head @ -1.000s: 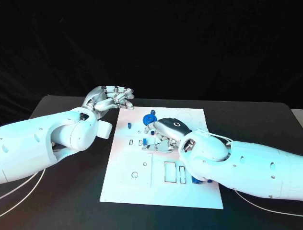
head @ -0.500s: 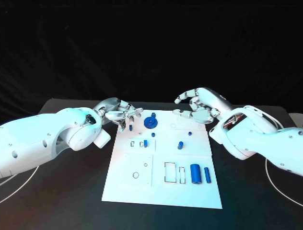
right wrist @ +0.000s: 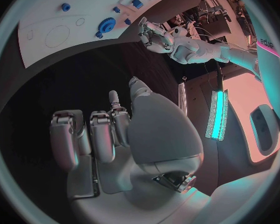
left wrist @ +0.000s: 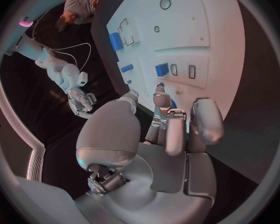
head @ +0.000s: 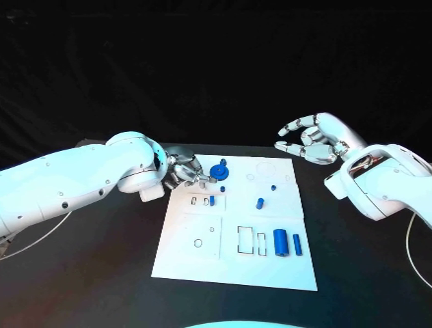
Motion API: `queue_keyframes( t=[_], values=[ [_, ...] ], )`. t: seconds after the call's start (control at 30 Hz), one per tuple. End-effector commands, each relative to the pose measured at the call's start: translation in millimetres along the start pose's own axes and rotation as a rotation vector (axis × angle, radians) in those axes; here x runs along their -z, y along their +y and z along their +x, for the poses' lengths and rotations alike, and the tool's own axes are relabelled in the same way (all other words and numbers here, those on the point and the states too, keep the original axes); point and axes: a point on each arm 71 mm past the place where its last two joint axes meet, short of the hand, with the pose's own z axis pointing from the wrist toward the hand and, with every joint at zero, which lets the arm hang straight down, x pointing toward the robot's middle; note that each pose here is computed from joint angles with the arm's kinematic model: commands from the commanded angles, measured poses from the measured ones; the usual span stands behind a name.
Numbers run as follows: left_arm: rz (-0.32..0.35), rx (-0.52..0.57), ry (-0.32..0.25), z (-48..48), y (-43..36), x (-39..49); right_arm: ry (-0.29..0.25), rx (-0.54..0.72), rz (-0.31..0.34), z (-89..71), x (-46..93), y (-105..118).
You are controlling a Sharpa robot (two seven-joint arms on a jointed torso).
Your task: Assemble the parts on the task board
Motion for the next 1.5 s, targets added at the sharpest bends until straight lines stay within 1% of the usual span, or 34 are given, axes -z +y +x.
queue_keyframes(
  t=[0.03,0.2,0.4,0.6,0.97,1.5],
  values=[
    [-0.106,-0.145,0.041,0.9,0.3,-4.0,0.024,-0.02,0.011,0.8,0.7,-2],
    [-0.121,-0.199,0.059,1.7,-11.0,-12.5,0.025,-0.011,0.024,-0.5,1.6,-5],
    [-0.14,-0.24,0.096,4.4,-17.0,-20.9,0.024,-0.006,0.035,-1.5,1.9,-8],
    [-0.148,-0.259,0.116,7.6,-22.1,-28.6,0.025,-0.004,0.039,-1.6,1.6,-8],
    [-0.153,-0.275,0.147,12.9,-27.7,-36.9,0.027,-0.003,0.041,-0.9,0.8,-9],
    [-0.15,-0.283,0.17,17.2,-31.2,-40.3,0.032,0.001,0.047,-0.1,0.8,-10]
  ],
)
